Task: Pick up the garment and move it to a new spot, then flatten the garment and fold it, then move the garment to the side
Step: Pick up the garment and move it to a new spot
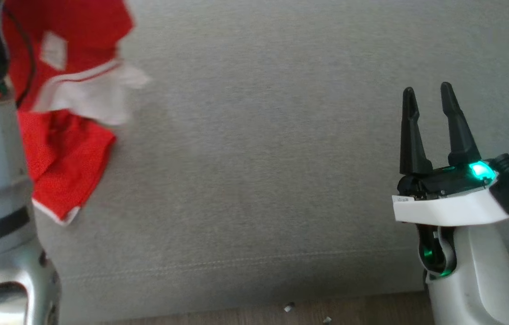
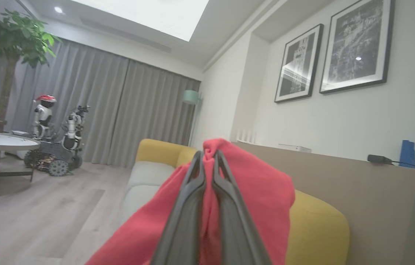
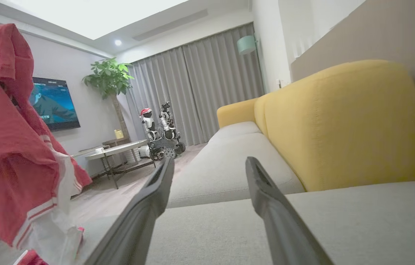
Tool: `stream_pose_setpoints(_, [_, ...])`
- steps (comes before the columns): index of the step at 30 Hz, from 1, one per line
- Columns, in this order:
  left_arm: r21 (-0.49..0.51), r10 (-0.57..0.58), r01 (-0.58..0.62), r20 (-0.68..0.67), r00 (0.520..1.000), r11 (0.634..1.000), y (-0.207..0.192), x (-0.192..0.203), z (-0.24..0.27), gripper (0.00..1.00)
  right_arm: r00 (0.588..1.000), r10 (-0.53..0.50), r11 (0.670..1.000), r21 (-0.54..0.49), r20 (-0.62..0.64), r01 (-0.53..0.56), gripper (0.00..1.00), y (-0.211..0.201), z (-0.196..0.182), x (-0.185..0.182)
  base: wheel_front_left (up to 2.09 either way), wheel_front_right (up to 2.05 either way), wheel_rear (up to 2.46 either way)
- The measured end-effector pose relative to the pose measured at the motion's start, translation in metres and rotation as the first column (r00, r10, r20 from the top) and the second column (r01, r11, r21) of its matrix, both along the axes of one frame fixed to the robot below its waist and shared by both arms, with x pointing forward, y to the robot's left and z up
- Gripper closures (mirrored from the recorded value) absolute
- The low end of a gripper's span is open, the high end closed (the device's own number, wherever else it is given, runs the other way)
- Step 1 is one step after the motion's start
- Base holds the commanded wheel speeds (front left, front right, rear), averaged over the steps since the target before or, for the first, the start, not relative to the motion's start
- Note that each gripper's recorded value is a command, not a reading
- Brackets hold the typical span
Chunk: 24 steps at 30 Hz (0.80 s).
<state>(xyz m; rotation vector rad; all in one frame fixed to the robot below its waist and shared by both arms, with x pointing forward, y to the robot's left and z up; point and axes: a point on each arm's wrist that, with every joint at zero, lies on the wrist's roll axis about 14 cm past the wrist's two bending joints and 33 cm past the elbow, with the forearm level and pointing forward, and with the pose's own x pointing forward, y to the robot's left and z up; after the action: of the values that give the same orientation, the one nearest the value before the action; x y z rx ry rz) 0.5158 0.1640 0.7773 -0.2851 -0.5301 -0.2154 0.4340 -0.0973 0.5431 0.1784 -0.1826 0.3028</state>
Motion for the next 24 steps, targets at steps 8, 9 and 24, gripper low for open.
stream_pose_setpoints(8, [0.014, -0.121, 0.121, -0.051, 0.991, 0.993, -0.060, 0.017, -0.019, 1.00, 0.996, -0.090, 0.996, 0.018, -0.004, 0.090, 0.00, -0.034, 0.001, -0.007, 0.00, 0.00, 0.00])
stream_pose_setpoints(9, [0.016, -0.130, 0.131, -0.058, 0.990, 0.991, -0.066, 0.020, -0.023, 1.00, 0.995, -0.099, 0.995, 0.017, -0.004, 0.099, 0.00, -0.037, 0.001, -0.007, 0.00, 0.00, 0.00])
stream_pose_setpoints(24, [-0.092, -0.443, 0.435, -0.285, 0.850, 0.896, -0.218, 0.051, -0.120, 1.00, 0.964, -0.261, 0.965, 0.019, 0.044, 0.261, 0.00, -0.098, 0.020, -0.015, 0.00, 0.00, 0.00])
